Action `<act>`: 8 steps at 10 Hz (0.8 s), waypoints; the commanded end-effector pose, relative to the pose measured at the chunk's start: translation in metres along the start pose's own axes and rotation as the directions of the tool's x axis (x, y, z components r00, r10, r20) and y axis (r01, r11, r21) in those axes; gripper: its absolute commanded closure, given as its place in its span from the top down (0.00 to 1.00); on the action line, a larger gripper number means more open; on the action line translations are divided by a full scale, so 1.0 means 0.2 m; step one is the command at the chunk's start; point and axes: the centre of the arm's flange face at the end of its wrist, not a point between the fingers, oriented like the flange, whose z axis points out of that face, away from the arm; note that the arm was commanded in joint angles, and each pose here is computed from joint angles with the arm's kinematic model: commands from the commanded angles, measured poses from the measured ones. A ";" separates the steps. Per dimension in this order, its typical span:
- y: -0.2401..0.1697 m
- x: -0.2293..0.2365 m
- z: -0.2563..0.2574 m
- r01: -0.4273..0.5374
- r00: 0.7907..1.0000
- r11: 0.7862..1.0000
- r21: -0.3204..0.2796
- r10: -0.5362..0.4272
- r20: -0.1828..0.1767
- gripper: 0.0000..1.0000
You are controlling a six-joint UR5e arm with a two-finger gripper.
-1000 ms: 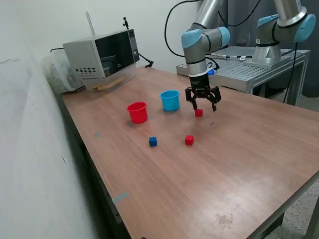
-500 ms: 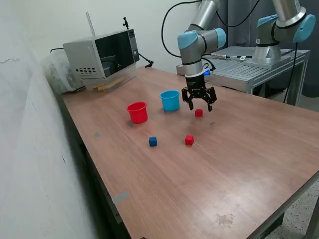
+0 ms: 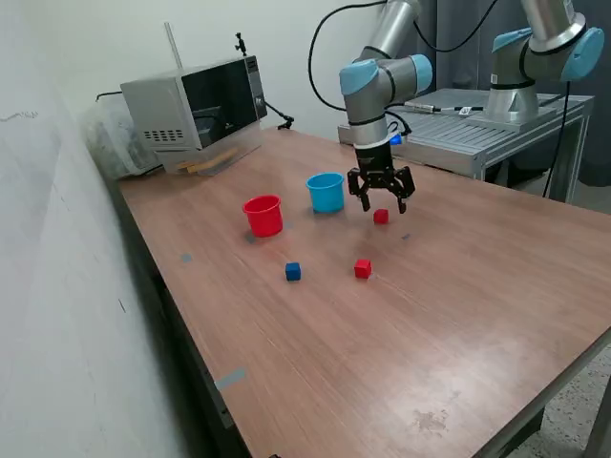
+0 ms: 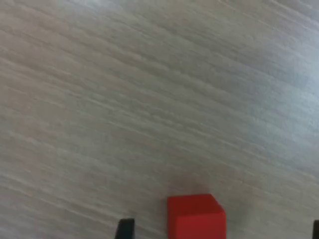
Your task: Place red objects in the red bin, and blue objects in the blue bin.
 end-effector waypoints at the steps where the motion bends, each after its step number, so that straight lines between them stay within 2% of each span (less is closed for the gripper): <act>1: -0.02 0.01 0.02 0.017 1.000 1.000 -0.002 -0.017 0.002 1.00; 2: -0.02 0.00 0.03 0.017 1.000 1.000 -0.002 -0.017 0.002 0.00; 6: -0.01 0.00 0.02 0.018 1.000 1.000 -0.015 -0.018 0.015 0.00; 7: 0.00 -0.02 0.01 0.020 0.999 1.000 -0.010 -0.020 0.034 0.00; 8: 0.00 -0.04 -0.01 0.019 0.996 1.000 0.010 -0.020 0.084 0.00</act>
